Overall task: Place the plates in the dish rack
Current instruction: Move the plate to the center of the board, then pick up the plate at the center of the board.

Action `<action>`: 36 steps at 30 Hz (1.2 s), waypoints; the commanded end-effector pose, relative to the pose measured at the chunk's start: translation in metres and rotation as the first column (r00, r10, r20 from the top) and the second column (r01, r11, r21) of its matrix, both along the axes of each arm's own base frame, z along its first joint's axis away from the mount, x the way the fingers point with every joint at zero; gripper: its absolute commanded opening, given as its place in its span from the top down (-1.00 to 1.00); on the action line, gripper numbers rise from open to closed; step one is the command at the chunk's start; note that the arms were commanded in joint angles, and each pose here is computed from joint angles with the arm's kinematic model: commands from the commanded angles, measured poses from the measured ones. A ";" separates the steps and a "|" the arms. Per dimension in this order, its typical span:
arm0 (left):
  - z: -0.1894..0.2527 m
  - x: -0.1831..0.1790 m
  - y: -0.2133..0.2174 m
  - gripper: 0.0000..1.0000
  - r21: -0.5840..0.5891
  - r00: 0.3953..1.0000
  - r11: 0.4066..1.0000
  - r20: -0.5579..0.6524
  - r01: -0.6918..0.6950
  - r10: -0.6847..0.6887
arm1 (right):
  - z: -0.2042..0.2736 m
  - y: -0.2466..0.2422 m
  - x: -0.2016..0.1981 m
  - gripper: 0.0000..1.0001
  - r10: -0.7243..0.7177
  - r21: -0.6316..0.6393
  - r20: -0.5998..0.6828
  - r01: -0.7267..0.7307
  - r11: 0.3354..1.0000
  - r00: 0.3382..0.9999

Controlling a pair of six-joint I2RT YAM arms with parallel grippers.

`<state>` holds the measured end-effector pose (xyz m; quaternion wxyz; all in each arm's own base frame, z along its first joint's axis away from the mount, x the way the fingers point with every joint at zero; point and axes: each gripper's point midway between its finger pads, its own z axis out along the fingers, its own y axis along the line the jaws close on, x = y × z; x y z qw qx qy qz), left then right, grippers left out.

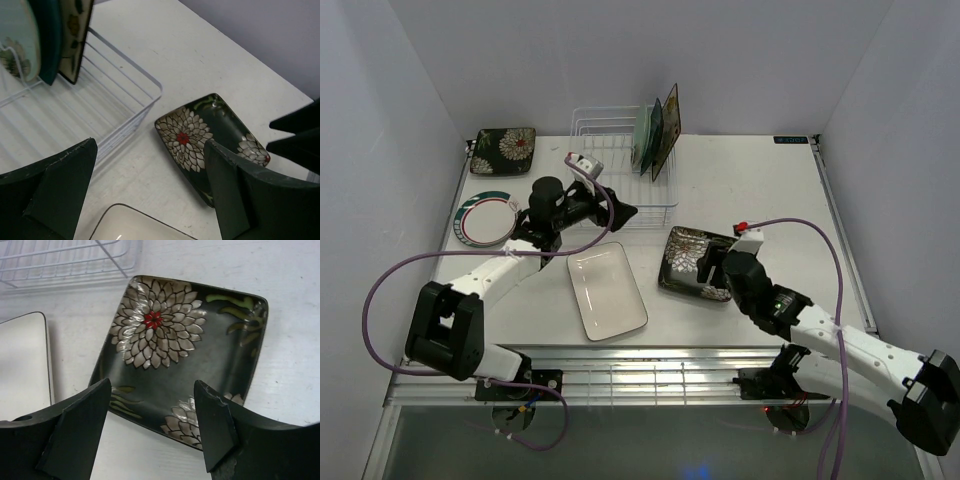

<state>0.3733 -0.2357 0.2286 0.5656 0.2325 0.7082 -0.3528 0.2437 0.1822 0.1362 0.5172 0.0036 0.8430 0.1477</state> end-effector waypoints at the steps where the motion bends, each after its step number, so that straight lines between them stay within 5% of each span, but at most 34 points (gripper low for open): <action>1: 0.005 -0.013 -0.025 -0.96 0.039 0.992 0.992 0.030 0.123 -0.124 | 0.003 -0.011 -0.002 -0.45 0.041 0.072 0.008 -0.041 0.997 0.999; 5: -0.012 -0.022 -0.052 -0.96 0.058 0.964 0.963 -0.062 0.264 -0.260 | -0.012 -0.052 0.013 -0.47 -0.030 0.126 -0.039 0.034 0.991 0.999; 14: -0.071 -0.011 -0.085 -0.96 0.154 0.930 0.938 -0.254 0.311 -0.266 | -0.041 -0.083 0.027 -0.48 -0.114 0.180 -0.117 0.134 0.975 0.987; 36: -0.161 -0.035 -0.120 -0.81 0.220 0.824 0.870 -0.485 0.440 -0.294 | -0.080 -0.078 0.039 -0.20 0.024 0.375 -0.168 0.041 0.926 0.986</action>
